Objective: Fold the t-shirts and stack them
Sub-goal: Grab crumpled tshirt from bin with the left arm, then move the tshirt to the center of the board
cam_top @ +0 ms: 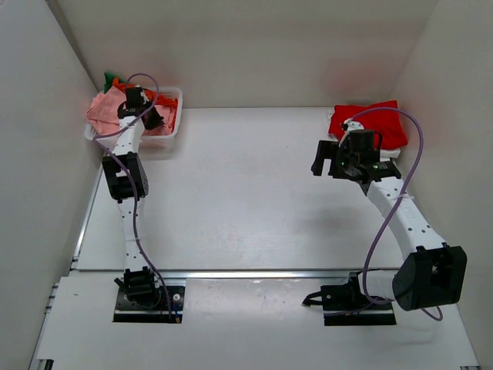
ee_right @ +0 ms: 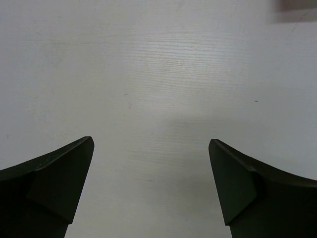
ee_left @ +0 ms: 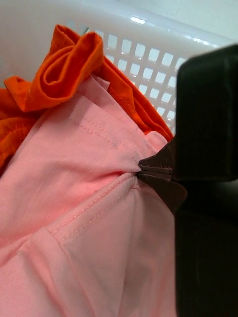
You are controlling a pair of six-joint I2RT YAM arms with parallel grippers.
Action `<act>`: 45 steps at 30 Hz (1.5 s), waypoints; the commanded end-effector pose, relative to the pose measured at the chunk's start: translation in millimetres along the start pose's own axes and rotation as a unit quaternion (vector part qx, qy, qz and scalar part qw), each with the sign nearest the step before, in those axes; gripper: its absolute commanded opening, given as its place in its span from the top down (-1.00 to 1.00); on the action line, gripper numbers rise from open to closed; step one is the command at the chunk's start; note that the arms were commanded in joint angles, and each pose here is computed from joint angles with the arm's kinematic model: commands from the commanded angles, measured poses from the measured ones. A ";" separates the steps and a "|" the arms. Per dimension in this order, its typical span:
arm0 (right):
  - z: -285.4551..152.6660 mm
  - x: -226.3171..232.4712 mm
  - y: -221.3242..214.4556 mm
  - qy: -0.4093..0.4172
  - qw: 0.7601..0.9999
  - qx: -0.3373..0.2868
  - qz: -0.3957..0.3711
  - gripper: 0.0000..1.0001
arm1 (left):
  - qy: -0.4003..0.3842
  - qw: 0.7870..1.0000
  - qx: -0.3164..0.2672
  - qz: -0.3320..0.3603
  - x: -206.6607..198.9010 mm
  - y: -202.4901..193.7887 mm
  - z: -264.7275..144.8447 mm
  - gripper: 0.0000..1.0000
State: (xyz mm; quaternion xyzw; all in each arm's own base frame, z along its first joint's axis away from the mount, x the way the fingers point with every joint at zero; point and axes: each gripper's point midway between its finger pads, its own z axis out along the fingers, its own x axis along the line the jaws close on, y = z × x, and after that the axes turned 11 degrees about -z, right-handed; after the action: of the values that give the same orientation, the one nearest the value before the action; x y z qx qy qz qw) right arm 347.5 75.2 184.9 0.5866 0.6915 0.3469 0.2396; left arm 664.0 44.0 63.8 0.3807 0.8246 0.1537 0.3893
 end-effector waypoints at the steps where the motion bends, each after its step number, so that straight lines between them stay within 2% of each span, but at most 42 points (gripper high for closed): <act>1: -2.5 2.8 8.7 0.006 1.000 -0.020 -0.002 -0.98 | -0.054 0.998 -0.040 0.003 -46.8 42.2 -42.5 1.00; 3: -4.5 6.8 6.4 0.010 1.000 -0.021 -0.001 -0.98 | -0.083 0.994 -0.067 0.009 -77.5 64.3 -78.2 1.00; 5: -2.9 8.4 -1.5 0.011 1.000 -0.014 0.002 -0.98 | -0.129 0.985 -0.109 0.018 -122.2 92.9 -142.4 1.00; 6: -5.5 9.3 0.0 0.008 1.000 -0.022 0.000 -1.00 | -0.141 0.984 -0.110 0.019 -130.7 92.4 -156.3 1.00; 8: -3.1 9.3 -10.4 0.009 1.000 -0.020 0.003 -1.00 | -0.216 0.963 -0.157 0.035 -185.5 108.9 -245.4 1.00; 9: -3.6 11.5 -10.9 0.016 1.000 -0.025 0.004 -0.98 | -0.233 0.960 -0.148 0.043 -201.1 92.3 -255.7 1.00; 11: -5.1 11.6 -20.9 0.018 0.999 -0.023 0.013 -0.98 | -0.280 0.944 -0.165 0.062 -232.5 84.9 -331.0 1.00; 12: -6.8 14.4 -23.4 0.024 0.999 -0.023 0.010 -0.98 | -0.310 0.936 -0.150 0.077 -259.8 59.1 -360.3 1.00; 15: -13.6 16.0 -20.1 0.027 0.999 -0.038 0.006 -0.98 | -0.363 0.919 -0.102 0.114 -295.3 1.6 -412.5 1.00; 16: -15.8 18.9 -23.2 0.032 0.999 -0.036 0.005 -0.98 | -0.366 0.920 -0.085 0.117 -296.2 -12.9 -414.8 1.00; 17: -22.8 18.5 -20.8 0.034 0.998 -0.044 0.005 -0.98 | -0.357 0.925 -0.040 0.122 -290.3 -57.8 -419.7 1.00; 18: -25.6 16.8 -20.5 0.033 0.998 -0.045 0.008 -0.98 | -0.372 0.919 -0.045 0.120 -291.3 -62.9 -435.9 1.00; 20: -31.5 19.7 -19.2 0.042 0.998 -0.056 0.007 -0.98 | -0.372 0.922 -0.017 0.106 -275.7 -92.4 -430.5 1.00; 23: -37.0 17.9 -27.5 0.043 0.997 -0.061 0.011 -0.98 | -0.339 0.937 0.027 0.081 -229.5 -135.2 -393.3 1.00; 24: -37.5 18.8 -33.2 0.044 0.997 -0.054 0.012 -0.98 | -0.331 0.940 0.014 0.078 -221.4 -129.5 -390.6 1.00; 26: -36.2 21.5 -39.8 0.053 0.997 -0.047 0.013 -0.98 | -0.288 0.954 0.036 0.071 -186.4 -148.6 -360.4 1.00; 29: -30.4 31.7 -54.1 0.073 0.997 -0.028 -0.004 -0.98 | -0.258 0.962 0.075 0.043 -143.3 -171.4 -324.2 1.00; 31: -23.5 48.4 -71.0 0.087 0.996 -0.002 -0.025 -0.98 | -0.239 0.966 0.095 0.032 -117.9 -187.9 -309.1 1.00; 35: -10.9 69.8 -117.1 0.098 0.992 0.073 -0.022 -0.98 | -0.211 0.971 0.108 0.044 -96.9 -207.9 -296.4 1.00; 36: -8.7 73.7 -132.1 0.106 0.990 0.095 -0.018 -0.87 | -0.203 0.972 0.110 0.042 -89.2 -212.6 -294.6 1.00; 38: -7.1 76.2 -149.1 0.105 0.987 0.119 -0.012 -0.87 | -0.198 0.973 0.113 0.038 -75.7 -218.8 -293.1 1.00; 39: -6.7 74.3 -155.5 0.099 0.987 0.125 -0.007 -0.64 | -0.199 0.973 0.113 0.027 -66.9 -221.3 -290.8 0.55; 40: -8.0 74.5 -160.6 0.099 0.986 0.133 -0.006 -0.27 | -0.227 0.966 0.123 0.027 -71.2 -224.9 -300.6 0.11; 41: -9.2 72.9 -160.5 0.097 0.987 0.126 0.008 0.00 | -0.267 0.955 0.129 0.026 -77.8 -227.6 -312.9 0.07; 42: -11.5 74.1 -163.6 0.101 0.987 0.124 0.016 0.78 | -0.292 0.947 0.136 0.024 -84.6 -234.6 -326.9 0.15; 43: -15.1 69.9 -161.2 0.097 0.988 0.114 0.024 1.00 | -0.318 0.934 0.159 0.039 -93.3 -252.3 -341.2 0.09; 44: -15.4 66.9 -165.5 0.095 0.988 0.116 0.035 0.95 | -0.327 0.930 0.154 0.058 -98.4 -259.8 -354.7 -0.08; 45: -18.3 64.7 -161.4 0.093 0.989 0.107 0.040 0.86 | -0.334 0.922 0.170 0.096 -102.6 -282.9 -371.1 -0.13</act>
State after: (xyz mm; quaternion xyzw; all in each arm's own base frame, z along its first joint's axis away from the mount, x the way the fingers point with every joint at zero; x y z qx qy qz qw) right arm 209.2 126.7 61.6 0.5867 0.7491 0.2979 0.0771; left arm 321.3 -155.5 156.8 0.4806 0.7210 -0.0558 0.4961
